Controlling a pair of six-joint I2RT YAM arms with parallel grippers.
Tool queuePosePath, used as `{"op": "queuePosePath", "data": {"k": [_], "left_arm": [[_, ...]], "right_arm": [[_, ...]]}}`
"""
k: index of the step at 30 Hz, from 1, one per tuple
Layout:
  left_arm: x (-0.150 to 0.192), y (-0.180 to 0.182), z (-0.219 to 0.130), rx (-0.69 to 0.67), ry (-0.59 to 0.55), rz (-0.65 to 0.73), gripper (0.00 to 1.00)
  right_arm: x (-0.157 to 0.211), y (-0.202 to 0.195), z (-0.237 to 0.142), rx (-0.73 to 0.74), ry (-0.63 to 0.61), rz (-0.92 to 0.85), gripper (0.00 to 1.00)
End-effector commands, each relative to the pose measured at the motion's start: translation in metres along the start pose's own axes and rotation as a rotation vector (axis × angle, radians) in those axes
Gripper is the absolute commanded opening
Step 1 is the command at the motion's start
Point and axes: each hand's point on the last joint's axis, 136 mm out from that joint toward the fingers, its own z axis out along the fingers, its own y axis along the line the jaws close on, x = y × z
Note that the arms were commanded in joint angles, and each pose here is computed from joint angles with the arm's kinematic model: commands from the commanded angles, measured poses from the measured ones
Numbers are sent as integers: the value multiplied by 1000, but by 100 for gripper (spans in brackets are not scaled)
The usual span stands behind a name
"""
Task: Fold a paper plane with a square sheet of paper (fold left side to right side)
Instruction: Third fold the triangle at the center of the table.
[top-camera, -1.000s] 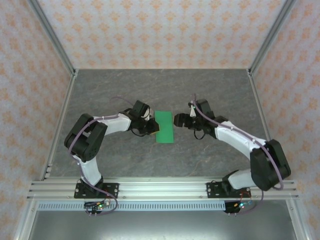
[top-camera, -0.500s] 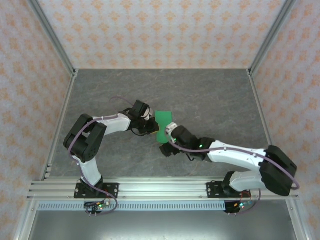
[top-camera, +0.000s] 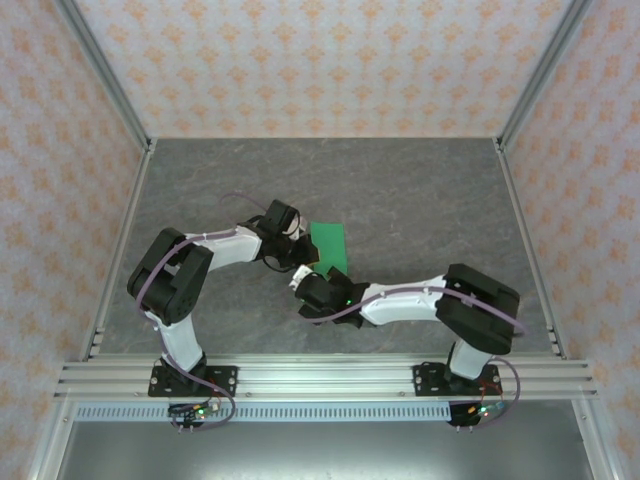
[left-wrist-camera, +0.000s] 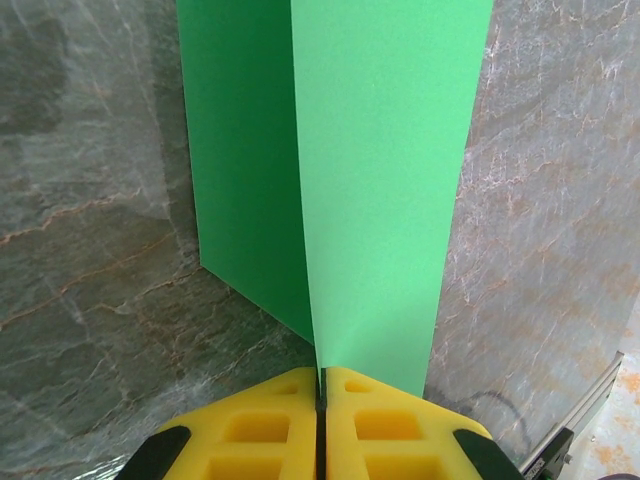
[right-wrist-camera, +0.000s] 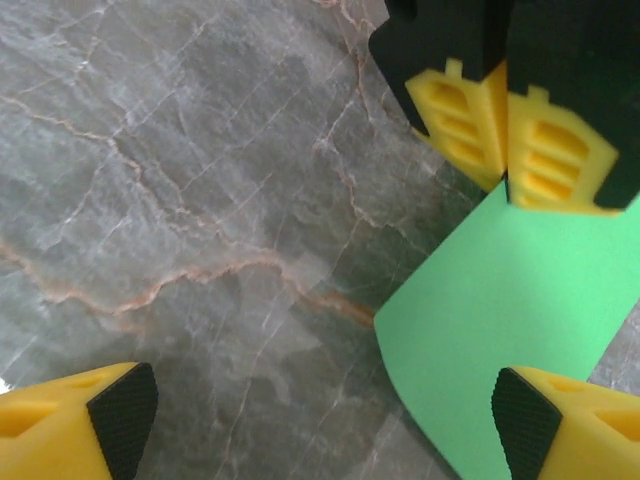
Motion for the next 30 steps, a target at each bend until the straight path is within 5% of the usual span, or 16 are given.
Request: {"op": "queuePosePath", "data": {"k": [1,16,30], "left_arm": [[-1,-16,-12,28,-2,10,9],[2,-16,-15,25,2,17,8],[1,-16,-15,25,4,22,9]], "right_arm": [[-15,-12,5,94,-40,-28,88],[-27,-39,14,189,-83,46,71],[-24,-43,8,153,-80,57,23]]}}
